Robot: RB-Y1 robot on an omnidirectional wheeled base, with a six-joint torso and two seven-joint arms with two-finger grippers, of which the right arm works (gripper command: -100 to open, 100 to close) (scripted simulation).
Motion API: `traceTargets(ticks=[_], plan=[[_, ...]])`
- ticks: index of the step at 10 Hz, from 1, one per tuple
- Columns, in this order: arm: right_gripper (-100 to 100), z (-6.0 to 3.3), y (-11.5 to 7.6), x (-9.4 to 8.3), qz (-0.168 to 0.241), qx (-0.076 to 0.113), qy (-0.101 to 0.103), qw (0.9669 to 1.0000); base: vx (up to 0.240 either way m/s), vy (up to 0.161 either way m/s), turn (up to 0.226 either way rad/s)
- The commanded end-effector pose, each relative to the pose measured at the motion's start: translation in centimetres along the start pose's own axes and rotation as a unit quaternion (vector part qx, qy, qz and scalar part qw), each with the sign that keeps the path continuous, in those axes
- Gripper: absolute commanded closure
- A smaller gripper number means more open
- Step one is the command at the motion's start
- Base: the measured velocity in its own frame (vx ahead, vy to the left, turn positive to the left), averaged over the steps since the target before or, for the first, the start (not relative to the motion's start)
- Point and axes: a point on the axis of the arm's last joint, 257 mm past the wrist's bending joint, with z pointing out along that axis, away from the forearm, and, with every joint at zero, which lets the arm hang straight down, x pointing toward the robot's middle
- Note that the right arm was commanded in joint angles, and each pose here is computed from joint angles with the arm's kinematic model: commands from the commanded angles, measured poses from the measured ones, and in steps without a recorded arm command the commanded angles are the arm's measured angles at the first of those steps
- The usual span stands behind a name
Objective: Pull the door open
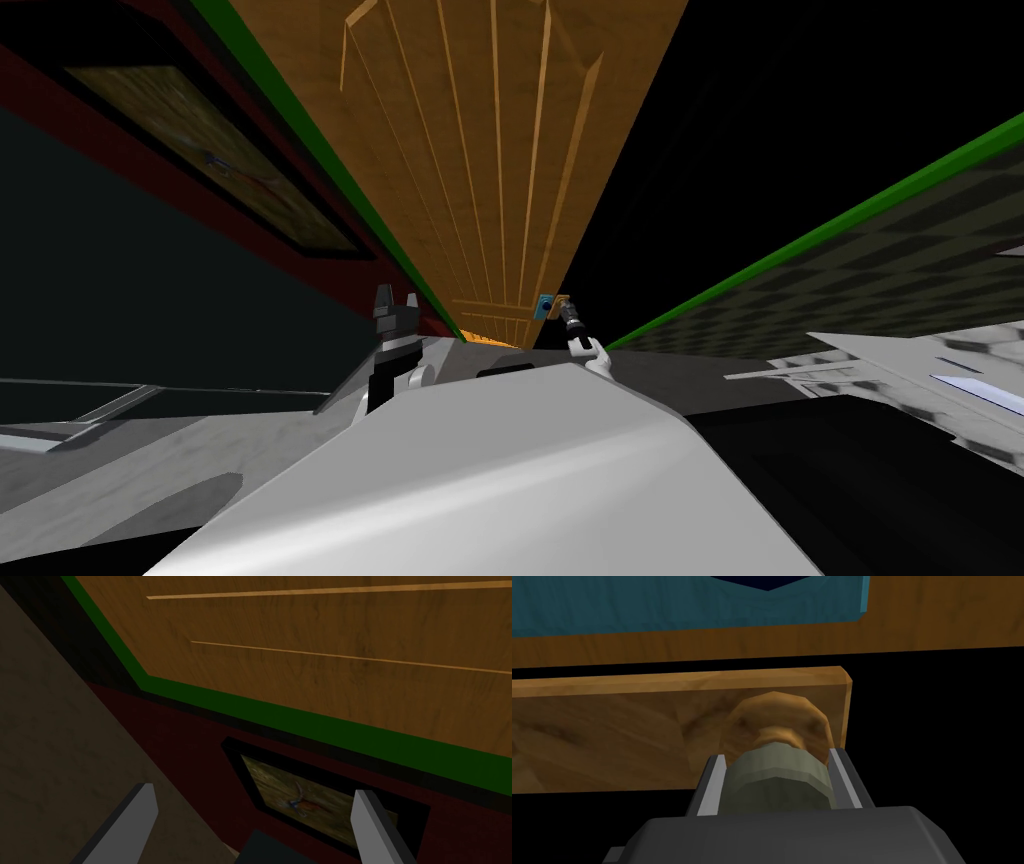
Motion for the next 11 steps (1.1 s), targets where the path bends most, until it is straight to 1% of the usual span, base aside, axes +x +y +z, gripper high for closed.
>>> traceTargets(ticks=[1, 3, 4, 5, 6, 7, 8, 11], plan=[[100, -0.1, -0.1, -0.4, -0.001, 0.002, -0.003, 1.0, -0.015, -0.009, 0.011], [100, -0.1, -0.1, -0.4, -0.001, 0.002, -0.003, 1.0, -0.003, 0.0, -0.002], [100, -0.88, -0.9, -2.1, -0.007, 0.012, -0.014, 0.9998, -0.099, -0.079, -0.073], [100, -0.88, -0.9, -2.1, -0.007, 0.012, -0.014, 0.9998, -0.14, -0.1, -0.103], [100, -1.49, -1.3, -3.5, -0.012, 0.019, -0.023, 0.9995, -0.158, -0.116, -0.152], [100, -1.66, -1.4, -3.8, -0.014, 0.02, -0.024, 0.9994, -0.171, -0.106, -0.065], [-100, -1.57, -1.0, -2.6, -0.009, 0.015, -0.012, 0.9998, -0.193, -0.005, 0.074], [-100, -1.77, -0.5, -0.6, -0.002, 0.007, 0.009, 0.9999, -0.189, 0.088, 0.061]])
